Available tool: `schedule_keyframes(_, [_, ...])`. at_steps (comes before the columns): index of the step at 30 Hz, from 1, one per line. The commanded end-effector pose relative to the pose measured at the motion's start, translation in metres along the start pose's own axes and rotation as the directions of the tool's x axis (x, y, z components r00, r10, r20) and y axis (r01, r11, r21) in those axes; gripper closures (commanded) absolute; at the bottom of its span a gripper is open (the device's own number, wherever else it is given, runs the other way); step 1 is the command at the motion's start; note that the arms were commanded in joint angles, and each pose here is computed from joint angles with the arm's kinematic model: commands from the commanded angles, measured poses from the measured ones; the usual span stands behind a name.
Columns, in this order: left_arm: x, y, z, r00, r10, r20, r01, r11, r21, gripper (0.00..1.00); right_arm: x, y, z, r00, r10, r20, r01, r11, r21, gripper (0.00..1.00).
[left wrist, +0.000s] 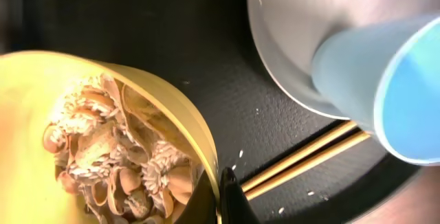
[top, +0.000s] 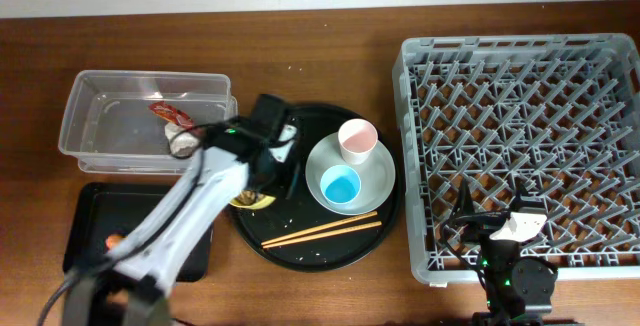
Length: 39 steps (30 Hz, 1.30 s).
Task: Sort waste into correct bins and load items into the dishwasher rack
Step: 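Tip the yellow bowl over the black tray to dump peanut shells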
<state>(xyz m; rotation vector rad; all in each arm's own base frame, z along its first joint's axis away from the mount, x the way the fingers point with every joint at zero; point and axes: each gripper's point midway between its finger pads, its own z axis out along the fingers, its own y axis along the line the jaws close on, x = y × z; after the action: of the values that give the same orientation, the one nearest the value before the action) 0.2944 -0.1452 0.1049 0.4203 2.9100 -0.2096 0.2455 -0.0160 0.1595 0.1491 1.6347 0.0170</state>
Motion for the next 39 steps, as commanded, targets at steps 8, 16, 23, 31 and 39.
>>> schedule_keyframes(8, [-0.001, 0.092, -0.093, 0.919, -0.329, 0.217, 0.287, 0.936, 0.206, 0.99, 0.003, -0.001, 0.0, 1.0, 0.007, -0.003, -0.007, 1.0, 0.006, 0.02])
schedule_keyframes(16, [0.031, 0.139, -0.095, 0.786, -0.552, 0.277, 0.354, 0.771, 0.529, 0.99, 0.003, -0.001, 0.0, 1.0, 0.007, -0.003, -0.007, 1.0, 0.006, 0.02])
schedule_keyframes(23, [0.069, 0.171, -0.108, 0.548, -0.735, 0.4, 0.246, 0.598, 0.763, 1.0, 0.003, -0.001, 0.0, 1.0, 0.007, -0.003, -0.007, 1.0, 0.006, 0.02])
schedule_keyframes(31, [0.083, 0.182, -0.119, 0.415, -0.806, 0.422, 0.204, 0.534, 0.82, 1.0, 0.003, -0.001, 0.0, 1.0, 0.007, -0.003, -0.007, 1.0, 0.006, 0.02])
schedule_keyframes(39, [0.078, 0.181, -0.133, 0.383, -0.816, 0.432, 0.133, 0.512, 0.849, 1.0, 0.003, -0.001, 0.0, 1.0, 0.007, -0.003, -0.007, 1.0, 0.006, 0.02])
